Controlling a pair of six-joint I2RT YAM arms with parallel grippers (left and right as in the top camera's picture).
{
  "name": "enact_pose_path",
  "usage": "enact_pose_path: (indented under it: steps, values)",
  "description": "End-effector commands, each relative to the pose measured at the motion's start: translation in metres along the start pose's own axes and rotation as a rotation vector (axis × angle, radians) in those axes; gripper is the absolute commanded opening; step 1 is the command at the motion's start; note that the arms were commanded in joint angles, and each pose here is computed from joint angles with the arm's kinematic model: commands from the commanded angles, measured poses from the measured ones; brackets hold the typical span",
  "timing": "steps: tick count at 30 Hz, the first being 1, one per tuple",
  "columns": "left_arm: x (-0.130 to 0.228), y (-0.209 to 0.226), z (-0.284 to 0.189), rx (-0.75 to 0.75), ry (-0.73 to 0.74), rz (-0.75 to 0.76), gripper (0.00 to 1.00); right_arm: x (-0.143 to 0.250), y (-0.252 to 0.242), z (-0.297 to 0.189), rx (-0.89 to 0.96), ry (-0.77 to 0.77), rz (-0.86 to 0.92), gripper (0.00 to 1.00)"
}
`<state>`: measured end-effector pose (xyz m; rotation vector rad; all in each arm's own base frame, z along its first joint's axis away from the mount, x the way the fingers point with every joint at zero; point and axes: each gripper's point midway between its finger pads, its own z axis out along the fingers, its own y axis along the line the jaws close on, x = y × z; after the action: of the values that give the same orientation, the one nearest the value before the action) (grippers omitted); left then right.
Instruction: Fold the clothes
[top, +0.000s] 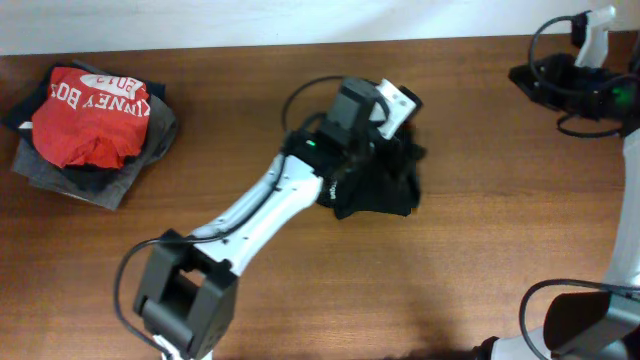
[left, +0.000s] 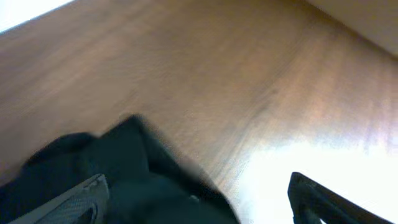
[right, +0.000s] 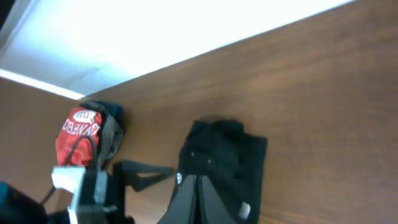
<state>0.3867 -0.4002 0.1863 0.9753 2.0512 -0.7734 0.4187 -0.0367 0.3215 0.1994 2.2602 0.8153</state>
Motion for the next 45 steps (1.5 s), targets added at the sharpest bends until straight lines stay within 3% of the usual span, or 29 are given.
enact_pose_path:
  steps: [1,6,12,14,15,17,20,27,33,39,45]
  values:
    - [0.000,-0.024,0.014,0.064,-0.002,0.038,0.92,-0.002,-0.007,-0.005,0.001,-0.008,0.001,0.04]
    - [-0.031,-0.003,-0.005,0.026,-0.080,0.038,0.93,0.000,-0.011,-0.006,0.016,-0.001,-0.018,0.04]
    - [-0.092,0.058,-0.091,-0.109,-0.191,-0.015,0.99,0.015,-0.020,0.006,0.046,0.062,-0.012,0.06]
    - [-0.100,0.075,-0.117,-0.151,-0.204,-0.036,0.99,0.025,-0.022,0.014,0.047,0.109,-0.022,0.17]
    - [-0.101,0.084,-0.128,-0.171,-0.203,-0.051,0.99,0.032,-0.022,0.019,0.041,0.138,-0.036,0.29]
    - [-0.096,0.097,-0.141,-0.198,-0.190,-0.078,0.99,0.047,-0.023,0.032,0.039,0.202,-0.047,0.52]
    - [-0.077,0.107,-0.143,-0.213,-0.128,-0.120,0.99,0.072,-0.034,0.054,0.092,0.301,-0.035,0.71]
    - [-0.034,0.107,-0.129,-0.213,0.042,-0.089,0.99,0.116,-0.042,0.087,0.105,0.448,-0.009,0.79]
    - [-0.005,0.134,-0.138,-0.383,0.157,-0.139,0.99,0.126,-0.058,0.088,0.193,0.485,-0.020,0.91]
    - [0.013,0.162,-0.157,-0.581,0.185,-0.311,0.99,0.127,-0.080,0.082,0.339,0.504,-0.060,0.99]
    - [0.020,0.145,-0.149,-0.508,0.215,-0.352,0.99,0.125,-0.082,0.084,0.366,0.500,-0.085,0.99]
